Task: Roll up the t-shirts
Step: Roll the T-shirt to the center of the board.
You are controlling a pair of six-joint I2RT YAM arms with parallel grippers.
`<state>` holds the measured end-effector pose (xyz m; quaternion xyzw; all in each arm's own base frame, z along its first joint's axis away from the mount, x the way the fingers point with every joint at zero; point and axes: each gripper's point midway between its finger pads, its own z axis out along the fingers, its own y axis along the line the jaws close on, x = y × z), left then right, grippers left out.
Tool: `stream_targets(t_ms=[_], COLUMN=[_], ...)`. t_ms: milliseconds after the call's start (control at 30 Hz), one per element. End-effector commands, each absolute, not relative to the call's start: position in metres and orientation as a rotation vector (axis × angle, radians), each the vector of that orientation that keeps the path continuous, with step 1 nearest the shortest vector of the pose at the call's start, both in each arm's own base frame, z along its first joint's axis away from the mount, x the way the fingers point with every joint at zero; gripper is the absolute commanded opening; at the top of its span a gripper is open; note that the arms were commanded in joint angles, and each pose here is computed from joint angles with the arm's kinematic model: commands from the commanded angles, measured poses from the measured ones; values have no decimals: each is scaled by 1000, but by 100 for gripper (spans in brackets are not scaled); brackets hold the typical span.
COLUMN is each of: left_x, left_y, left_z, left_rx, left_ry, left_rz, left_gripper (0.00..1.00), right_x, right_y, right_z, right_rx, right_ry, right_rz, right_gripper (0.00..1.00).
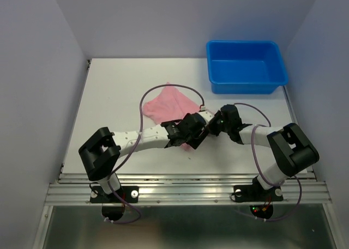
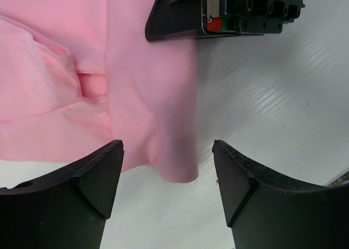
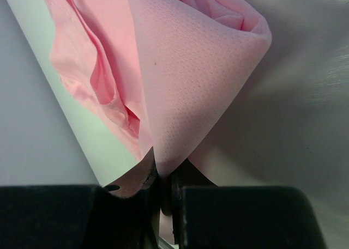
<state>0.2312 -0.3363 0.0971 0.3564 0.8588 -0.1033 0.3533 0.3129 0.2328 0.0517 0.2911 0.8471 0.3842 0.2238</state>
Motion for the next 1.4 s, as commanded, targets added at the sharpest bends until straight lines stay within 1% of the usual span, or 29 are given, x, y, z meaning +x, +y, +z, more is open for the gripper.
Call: stream_targets(t_ms=[0,133,267,467,567,633,667,700,733,767,800,867,900,933,967,1000,1067,1100,1133,1167,1267,1367], left_x=[236,231,235,241,243,246,247,248,247,246,245,239,238,235,228,227,217,214,216,206,202,200], left_y=[-343,-348,-347,-348,-345,-343,-343,-343,-344,-346,-348,-355,-356,-359,-364,-365,-372,-373,-371,-376,-376,-375], left_z=[96,85,72,58,50,47,47,48,49,51,55,57,62,64,69,71,78,80,82,86,96,100], left_rx=[905,925,913,905,894,886,884,882,888,894,898,936,940,952,980,984,1020,1023,1006,1034,1019,1012], left_ry=[2190,2184,2187,2183,2188,2185,2184,2183,2183,2185,2185,2196,2200,2203,2211,2220,2236,2248,2268,2276,2299,2303], left_rz=[-202,-175,-125,-76,-46,-16,-13,-11,-14,-31,-48,-115,-141,-174,-252,-285,-416,-464,-513,-634,-818,-938], left_gripper=[78,77,68,66,62,57,52,40,31,20,0,0,0,0,0,0,0,0,0,0,0,0], right_x=[316,315,315,315,314,313,312,311,310,309,307,305,304,306,303,303,302,302,303,301,300,303], right_y=[237,236,236,237,237,236,235,234,232,231,230,227,225,223,220,218,212,211,208,206,198,191], right_z=[64,64,65,67,68,67,65,65,62,61,60,55,54,55,51,50,50,50,52,56,59,73], right_rx=[815,820,828,832,828,830,833,830,837,836,833,845,845,840,849,853,860,861,862,864,877,880], right_ry=[2301,2299,2297,2293,2293,2295,2299,2301,2304,2304,2309,2327,2333,2330,2350,2356,2363,2362,2353,2348,2334,2288], right_rz=[1097,1095,1101,1111,1109,1106,1098,1096,1083,1080,1070,1038,1022,1008,976,955,906,893,878,868,822,804], right_gripper=[1,1,1,1,2,2,3,5,7,9,16,25,35,39,46,58,67,76,80,87,89,91])
